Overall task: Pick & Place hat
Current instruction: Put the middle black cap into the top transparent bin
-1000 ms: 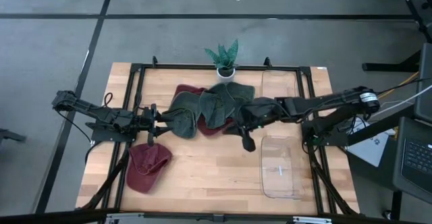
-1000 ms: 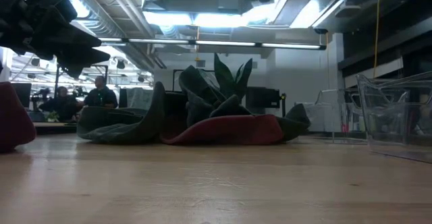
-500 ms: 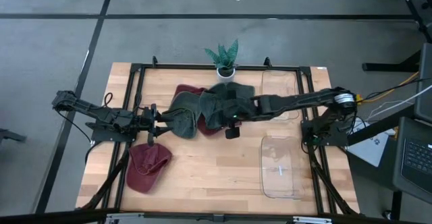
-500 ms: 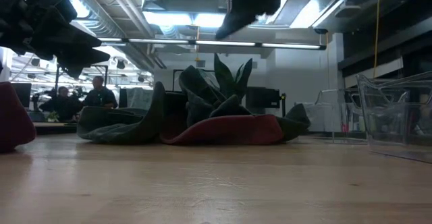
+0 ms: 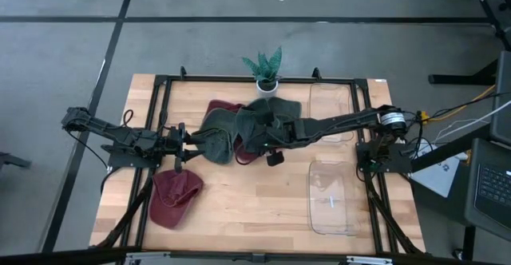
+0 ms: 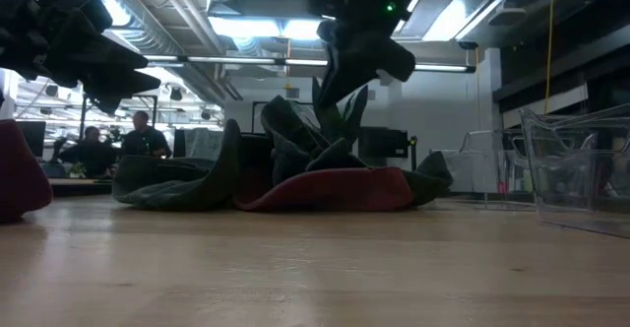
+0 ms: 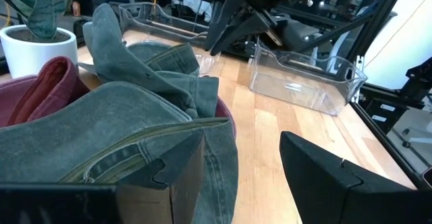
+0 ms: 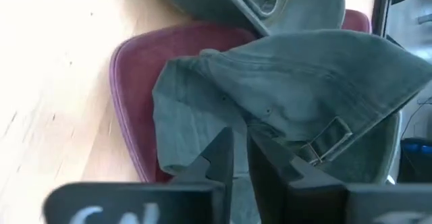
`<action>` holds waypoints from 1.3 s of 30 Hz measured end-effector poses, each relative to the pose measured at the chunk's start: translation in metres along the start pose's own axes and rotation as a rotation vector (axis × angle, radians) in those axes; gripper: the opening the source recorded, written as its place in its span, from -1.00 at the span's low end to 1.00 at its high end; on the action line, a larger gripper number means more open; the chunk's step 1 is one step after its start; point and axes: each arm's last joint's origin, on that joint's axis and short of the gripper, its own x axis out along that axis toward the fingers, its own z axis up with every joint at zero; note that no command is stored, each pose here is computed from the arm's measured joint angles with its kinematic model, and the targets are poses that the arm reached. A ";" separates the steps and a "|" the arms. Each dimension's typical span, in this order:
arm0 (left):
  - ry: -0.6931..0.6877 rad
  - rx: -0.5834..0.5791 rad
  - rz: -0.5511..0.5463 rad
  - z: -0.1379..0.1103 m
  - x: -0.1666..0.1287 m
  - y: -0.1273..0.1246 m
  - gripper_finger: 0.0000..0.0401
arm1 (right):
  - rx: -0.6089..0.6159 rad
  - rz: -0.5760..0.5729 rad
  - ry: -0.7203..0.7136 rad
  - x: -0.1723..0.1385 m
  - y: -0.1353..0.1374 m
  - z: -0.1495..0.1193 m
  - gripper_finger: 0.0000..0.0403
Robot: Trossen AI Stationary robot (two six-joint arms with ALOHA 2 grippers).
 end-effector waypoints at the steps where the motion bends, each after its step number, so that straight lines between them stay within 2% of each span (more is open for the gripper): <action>1: 0.000 0.000 0.001 0.000 0.000 0.000 -0.05 | 0.000 0.000 0.001 0.000 0.000 0.000 -0.71; 11: 0.000 0.000 0.000 0.000 0.000 0.000 -0.05 | 0.002 -0.100 0.067 0.002 -0.007 -0.005 0.13; 16: 0.000 0.000 0.000 0.000 0.000 0.000 -0.06 | 0.016 -0.058 0.042 0.003 -0.009 -0.005 0.38; 21: 0.000 0.000 0.000 0.000 0.000 0.000 -0.05 | 0.115 -0.001 -0.031 0.004 -0.012 -0.002 0.42; 28: 0.000 0.000 0.000 0.000 0.000 0.000 -0.05 | 0.443 0.041 -0.032 0.021 -0.010 -0.002 0.39; 34: 0.000 0.000 0.000 0.000 0.000 0.000 -0.05 | 0.604 0.070 -0.008 0.040 0.000 -0.001 0.39; 39: 0.000 0.000 0.000 0.000 0.000 0.000 -0.05 | 0.779 0.132 -0.058 0.050 0.003 0.005 0.39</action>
